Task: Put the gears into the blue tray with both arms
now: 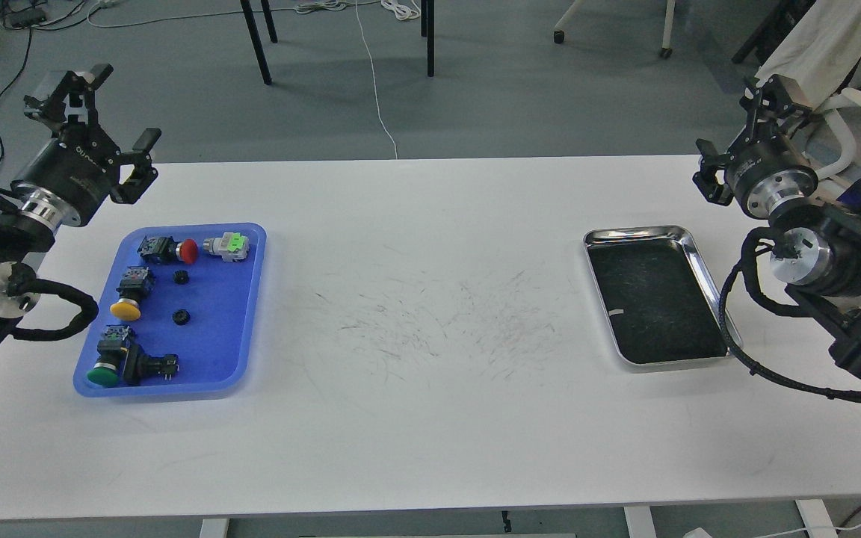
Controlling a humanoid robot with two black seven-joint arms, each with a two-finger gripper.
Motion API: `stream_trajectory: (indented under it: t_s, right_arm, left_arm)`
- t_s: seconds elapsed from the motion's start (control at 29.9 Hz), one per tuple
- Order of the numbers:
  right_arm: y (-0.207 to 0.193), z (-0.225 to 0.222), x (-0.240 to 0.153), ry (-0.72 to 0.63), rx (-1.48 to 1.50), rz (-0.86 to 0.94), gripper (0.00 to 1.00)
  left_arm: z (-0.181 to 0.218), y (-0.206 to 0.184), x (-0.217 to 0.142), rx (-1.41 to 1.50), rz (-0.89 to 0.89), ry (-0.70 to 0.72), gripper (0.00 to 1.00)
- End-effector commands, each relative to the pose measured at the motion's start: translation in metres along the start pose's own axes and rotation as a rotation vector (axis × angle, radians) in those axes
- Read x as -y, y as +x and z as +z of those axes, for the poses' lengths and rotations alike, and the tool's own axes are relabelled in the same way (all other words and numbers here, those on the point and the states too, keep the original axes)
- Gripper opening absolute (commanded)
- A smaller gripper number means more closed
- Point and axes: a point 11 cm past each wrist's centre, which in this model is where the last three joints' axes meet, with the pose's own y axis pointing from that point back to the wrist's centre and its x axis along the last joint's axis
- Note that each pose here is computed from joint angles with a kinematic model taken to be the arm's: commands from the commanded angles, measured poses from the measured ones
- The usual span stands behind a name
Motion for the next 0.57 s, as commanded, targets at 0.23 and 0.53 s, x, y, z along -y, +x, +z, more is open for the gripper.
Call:
stream_trajectory:
  t_s: [0.23,0.53]
  right_arm:
    - [-0.0057,0.0047,-0.0007,-0.007,0.008,-0.013,0.99]
    - [-0.0048,0.0045,-0.0009,-0.004,0.01,-0.009,0.99]
  left_arm:
    - [0.003,-0.0014,0.0004,-0.024,-0.008,-0.015,0.98]
    - [-0.001,-0.0016,-0.0017,-0.027,-0.013,-0.004,0.98]
